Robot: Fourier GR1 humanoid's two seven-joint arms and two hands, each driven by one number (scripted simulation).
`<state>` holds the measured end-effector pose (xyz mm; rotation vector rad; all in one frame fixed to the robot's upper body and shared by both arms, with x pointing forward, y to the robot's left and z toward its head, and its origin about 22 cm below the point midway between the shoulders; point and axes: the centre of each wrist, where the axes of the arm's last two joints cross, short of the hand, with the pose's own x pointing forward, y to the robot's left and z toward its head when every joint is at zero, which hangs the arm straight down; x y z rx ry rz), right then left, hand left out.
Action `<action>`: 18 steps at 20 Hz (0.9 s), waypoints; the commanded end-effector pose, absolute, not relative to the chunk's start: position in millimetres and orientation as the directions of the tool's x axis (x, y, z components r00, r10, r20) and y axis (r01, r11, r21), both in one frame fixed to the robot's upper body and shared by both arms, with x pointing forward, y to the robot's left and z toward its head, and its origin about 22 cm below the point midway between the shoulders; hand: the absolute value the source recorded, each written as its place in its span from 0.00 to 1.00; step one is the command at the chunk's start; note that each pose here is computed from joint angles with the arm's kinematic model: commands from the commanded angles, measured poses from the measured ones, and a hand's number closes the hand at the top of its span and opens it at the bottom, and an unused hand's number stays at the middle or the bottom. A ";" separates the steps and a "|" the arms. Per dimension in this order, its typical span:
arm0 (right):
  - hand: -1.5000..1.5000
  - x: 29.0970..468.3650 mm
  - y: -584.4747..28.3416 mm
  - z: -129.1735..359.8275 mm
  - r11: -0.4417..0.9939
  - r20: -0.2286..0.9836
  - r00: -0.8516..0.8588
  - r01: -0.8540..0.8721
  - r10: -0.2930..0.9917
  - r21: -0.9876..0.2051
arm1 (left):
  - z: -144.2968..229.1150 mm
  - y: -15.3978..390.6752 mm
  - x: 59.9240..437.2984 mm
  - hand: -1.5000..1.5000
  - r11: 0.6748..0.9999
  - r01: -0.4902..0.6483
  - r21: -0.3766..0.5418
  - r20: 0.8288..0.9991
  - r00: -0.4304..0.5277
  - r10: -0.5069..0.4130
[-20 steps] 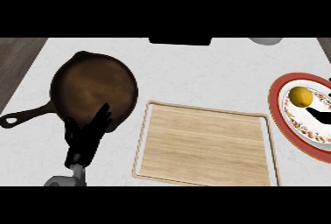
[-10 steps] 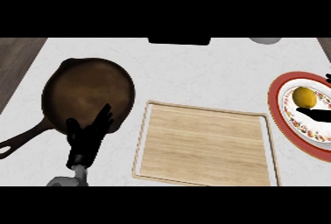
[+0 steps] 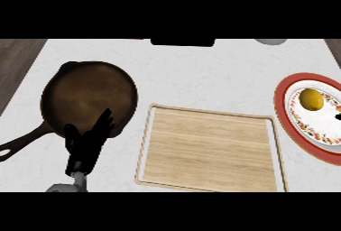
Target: Pick the lemon from the tray and place it in the plate
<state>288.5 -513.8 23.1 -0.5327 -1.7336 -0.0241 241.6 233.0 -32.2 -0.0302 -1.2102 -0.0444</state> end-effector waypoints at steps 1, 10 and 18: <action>0.00 264.2 -547.2 44.7 0.938 0.957 -0.146 0.279 0.252 -0.205 | -34.7 219.8 238.5 0.50 0.999 0.037 -0.004 0.936 0.353 -0.010; 0.00 194.3 -574.2 19.0 0.969 0.961 -0.135 0.092 0.241 -0.230 | -37.7 233.5 240.5 0.50 1.000 0.021 -0.007 0.930 0.367 -0.001; 0.00 158.3 -587.1 15.1 0.933 0.928 -0.103 0.093 0.357 -0.349 | -32.5 236.9 236.7 0.50 0.999 0.033 -0.005 0.931 0.366 -0.007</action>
